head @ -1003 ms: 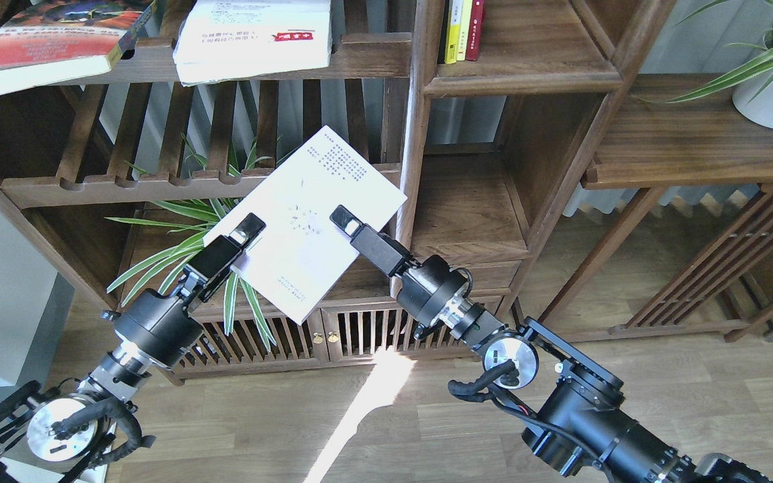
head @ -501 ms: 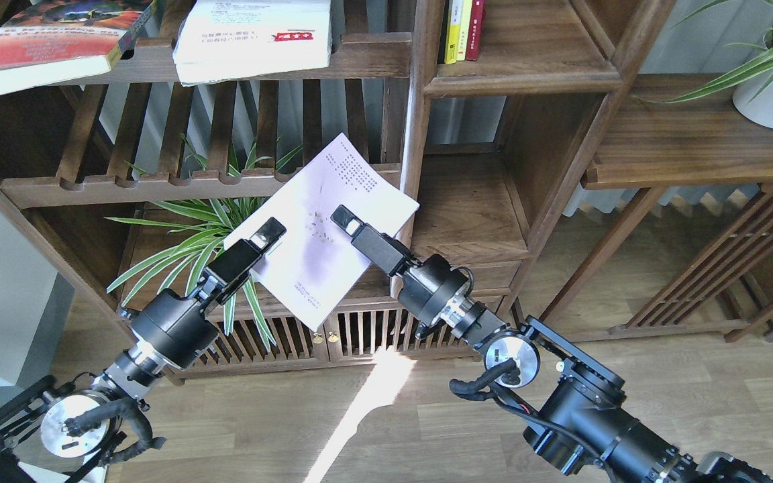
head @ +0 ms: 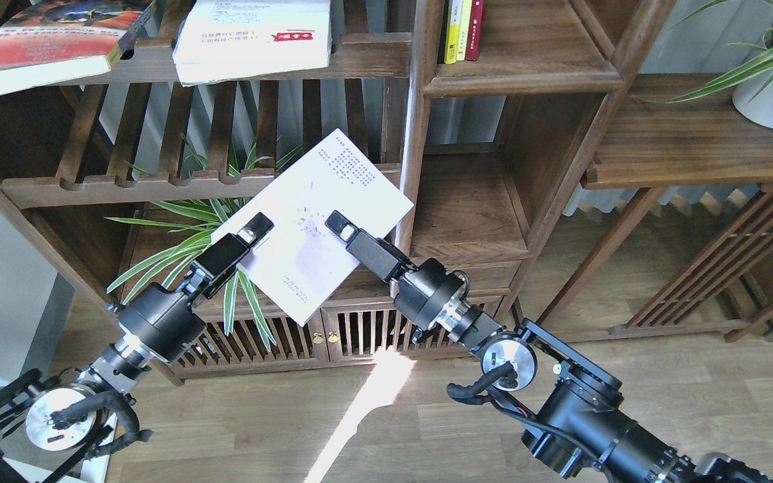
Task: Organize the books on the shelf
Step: 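Bring the right gripper to the book and grasp it from the left gripper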
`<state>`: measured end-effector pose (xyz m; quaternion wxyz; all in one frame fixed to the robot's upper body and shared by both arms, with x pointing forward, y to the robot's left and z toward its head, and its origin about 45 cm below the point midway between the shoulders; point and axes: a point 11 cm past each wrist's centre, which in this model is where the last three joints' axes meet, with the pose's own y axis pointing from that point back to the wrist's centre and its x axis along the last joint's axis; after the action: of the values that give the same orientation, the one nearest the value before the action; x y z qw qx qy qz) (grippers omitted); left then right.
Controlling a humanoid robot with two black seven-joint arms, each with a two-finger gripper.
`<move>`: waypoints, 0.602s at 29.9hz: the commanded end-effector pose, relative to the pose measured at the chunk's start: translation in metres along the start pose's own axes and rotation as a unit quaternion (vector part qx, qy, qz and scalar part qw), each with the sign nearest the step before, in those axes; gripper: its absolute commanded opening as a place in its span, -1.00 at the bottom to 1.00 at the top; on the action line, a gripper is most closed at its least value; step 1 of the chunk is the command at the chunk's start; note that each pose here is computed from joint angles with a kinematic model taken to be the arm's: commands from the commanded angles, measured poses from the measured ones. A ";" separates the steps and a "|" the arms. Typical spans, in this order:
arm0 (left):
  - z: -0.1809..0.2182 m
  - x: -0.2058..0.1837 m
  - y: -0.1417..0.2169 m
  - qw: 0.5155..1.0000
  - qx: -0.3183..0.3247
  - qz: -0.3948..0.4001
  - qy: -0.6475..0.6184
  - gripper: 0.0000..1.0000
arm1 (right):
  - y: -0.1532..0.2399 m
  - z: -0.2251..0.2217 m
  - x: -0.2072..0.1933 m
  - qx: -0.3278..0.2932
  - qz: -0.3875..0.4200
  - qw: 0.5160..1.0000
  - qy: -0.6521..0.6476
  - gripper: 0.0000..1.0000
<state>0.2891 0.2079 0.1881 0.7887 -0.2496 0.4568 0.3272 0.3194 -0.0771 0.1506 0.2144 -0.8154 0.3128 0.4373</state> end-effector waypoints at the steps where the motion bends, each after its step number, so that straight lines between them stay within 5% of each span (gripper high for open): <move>1: 0.001 0.000 0.000 1.000 0.001 0.001 -0.001 -0.97 | 0.001 0.001 0.000 -0.001 0.001 1.000 0.000 0.95; 14: -0.001 0.000 0.000 1.000 0.006 0.000 -0.001 -0.97 | 0.001 0.003 -0.001 -0.002 -0.003 1.000 -0.002 0.80; 18: -0.002 0.000 0.000 1.000 0.006 0.000 0.000 -0.96 | 0.001 0.002 -0.006 0.001 -0.026 1.000 -0.011 0.50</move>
<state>0.2882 0.2064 0.1875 0.7902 -0.2446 0.4586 0.3246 0.3159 -0.0754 0.1511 0.2197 -0.8175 0.3016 0.4387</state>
